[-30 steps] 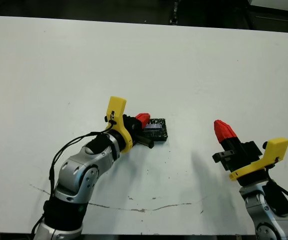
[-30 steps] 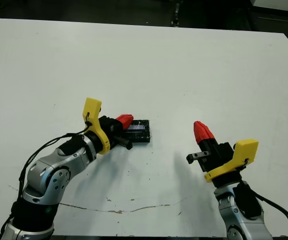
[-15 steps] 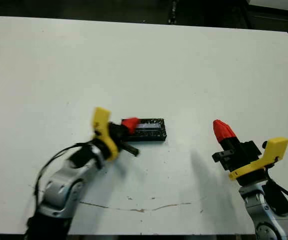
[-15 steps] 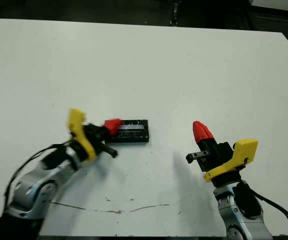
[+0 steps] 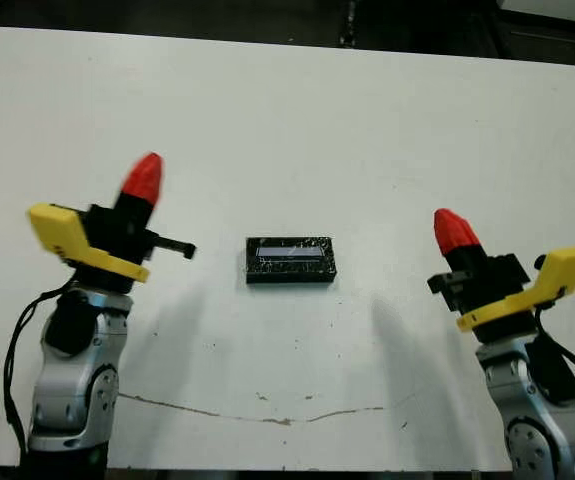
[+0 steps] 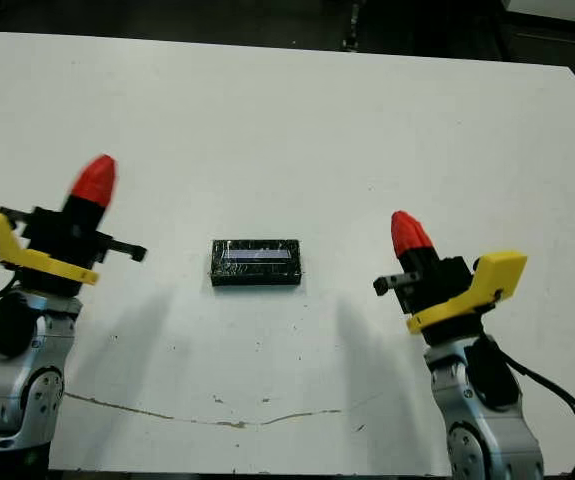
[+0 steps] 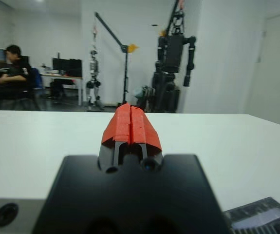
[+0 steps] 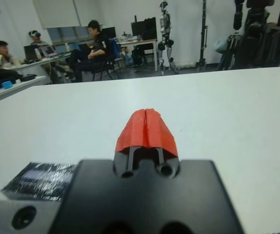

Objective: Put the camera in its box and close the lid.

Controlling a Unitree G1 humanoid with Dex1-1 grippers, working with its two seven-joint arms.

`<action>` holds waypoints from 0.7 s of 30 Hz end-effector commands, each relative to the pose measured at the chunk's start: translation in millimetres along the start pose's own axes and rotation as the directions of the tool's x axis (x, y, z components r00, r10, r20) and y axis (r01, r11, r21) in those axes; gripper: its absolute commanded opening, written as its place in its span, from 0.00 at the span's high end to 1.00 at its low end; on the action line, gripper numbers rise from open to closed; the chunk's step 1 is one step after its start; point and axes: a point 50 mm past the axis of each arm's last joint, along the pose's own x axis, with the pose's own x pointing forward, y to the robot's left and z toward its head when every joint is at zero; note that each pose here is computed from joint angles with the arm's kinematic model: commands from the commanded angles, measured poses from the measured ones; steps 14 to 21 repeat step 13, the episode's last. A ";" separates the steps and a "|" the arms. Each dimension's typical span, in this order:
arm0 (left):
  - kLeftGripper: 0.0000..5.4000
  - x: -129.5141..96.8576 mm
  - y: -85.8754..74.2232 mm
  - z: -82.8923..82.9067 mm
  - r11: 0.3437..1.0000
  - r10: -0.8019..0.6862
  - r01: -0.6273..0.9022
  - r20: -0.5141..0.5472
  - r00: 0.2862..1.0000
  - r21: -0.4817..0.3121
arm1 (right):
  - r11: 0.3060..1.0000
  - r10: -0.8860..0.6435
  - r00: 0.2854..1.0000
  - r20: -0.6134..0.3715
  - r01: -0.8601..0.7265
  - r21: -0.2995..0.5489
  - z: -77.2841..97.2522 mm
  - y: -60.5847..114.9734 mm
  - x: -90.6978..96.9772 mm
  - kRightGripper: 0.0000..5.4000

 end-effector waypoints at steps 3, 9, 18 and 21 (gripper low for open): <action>1.00 -15.8 4.6 -13.1 0.996 0.084 -0.084 -0.023 0.996 -0.007 | 0.996 -0.076 0.997 0.027 0.077 -0.038 -1.3 -6.8 3.9 1.00; 1.00 -22.2 -0.3 -20.5 0.994 0.109 -0.110 -0.017 0.994 -0.023 | 0.993 -0.096 0.994 0.043 0.099 -0.071 -6.2 -6.1 4.5 1.00; 1.00 -22.4 -2.6 -20.4 0.994 0.108 -0.109 -0.012 0.994 -0.012 | 0.993 -0.093 0.995 0.038 0.096 -0.076 -9.0 -4.7 3.3 1.00; 1.00 -22.4 -2.6 -20.4 0.994 0.108 -0.109 -0.012 0.994 -0.012 | 0.993 -0.093 0.995 0.038 0.096 -0.076 -9.0 -4.7 3.3 1.00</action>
